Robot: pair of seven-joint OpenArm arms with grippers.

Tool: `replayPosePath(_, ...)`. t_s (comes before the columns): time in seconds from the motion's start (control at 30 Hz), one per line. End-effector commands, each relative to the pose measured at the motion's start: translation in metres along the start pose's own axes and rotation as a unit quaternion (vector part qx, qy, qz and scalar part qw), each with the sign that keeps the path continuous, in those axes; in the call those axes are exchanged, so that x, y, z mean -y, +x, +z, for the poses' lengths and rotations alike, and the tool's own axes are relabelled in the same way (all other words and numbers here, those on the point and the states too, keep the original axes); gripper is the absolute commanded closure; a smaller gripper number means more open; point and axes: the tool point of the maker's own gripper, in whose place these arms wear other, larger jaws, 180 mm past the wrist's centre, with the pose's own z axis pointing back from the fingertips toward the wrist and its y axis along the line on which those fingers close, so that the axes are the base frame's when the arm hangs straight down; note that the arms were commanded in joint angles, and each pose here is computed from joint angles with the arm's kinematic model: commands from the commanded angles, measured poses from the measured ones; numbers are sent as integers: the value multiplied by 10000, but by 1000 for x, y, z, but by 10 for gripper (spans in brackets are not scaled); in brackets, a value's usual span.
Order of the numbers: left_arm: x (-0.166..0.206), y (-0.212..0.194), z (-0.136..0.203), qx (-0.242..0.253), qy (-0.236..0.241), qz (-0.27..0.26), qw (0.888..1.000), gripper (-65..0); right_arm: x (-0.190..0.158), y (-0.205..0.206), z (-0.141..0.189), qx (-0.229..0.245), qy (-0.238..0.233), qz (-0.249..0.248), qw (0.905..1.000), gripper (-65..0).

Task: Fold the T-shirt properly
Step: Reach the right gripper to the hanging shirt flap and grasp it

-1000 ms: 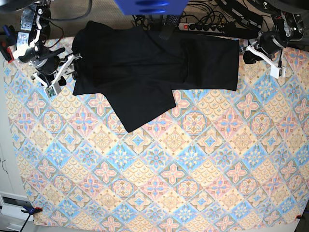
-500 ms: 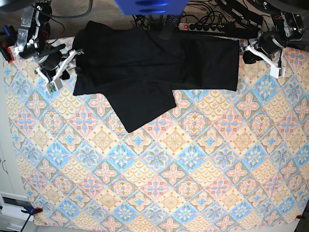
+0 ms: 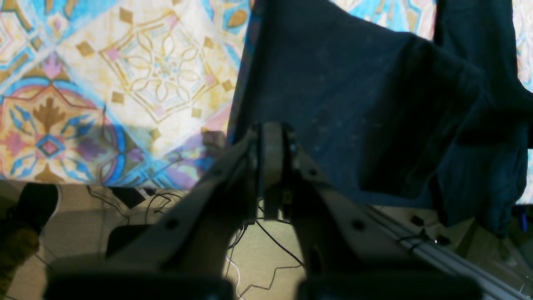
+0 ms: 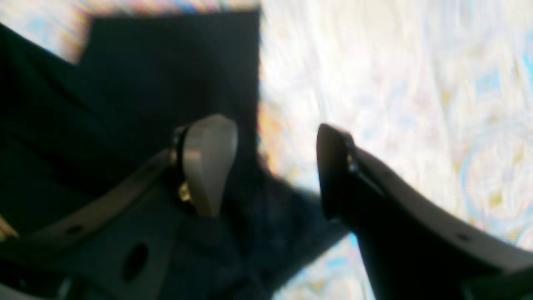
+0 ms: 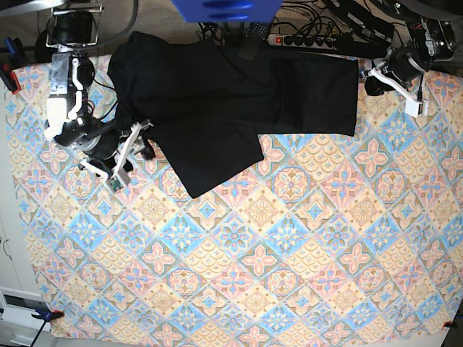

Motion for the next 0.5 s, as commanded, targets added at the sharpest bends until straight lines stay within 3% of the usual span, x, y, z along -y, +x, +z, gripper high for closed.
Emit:
replayPosePath(0.0,0,7,4,123,-4,-69,9999,-7,-7,26,-4,326,106,109,9994,-338)
replayPosePath(0.23,-1,7,5,120,4,-65,9999,-7,-24,24,-48,24,434,329,9985,-338)
replayPosePath(0.47,-2,3,6,71,23,-52,10000,-7,-25,10,-77,-124,676,85,9976,-338)
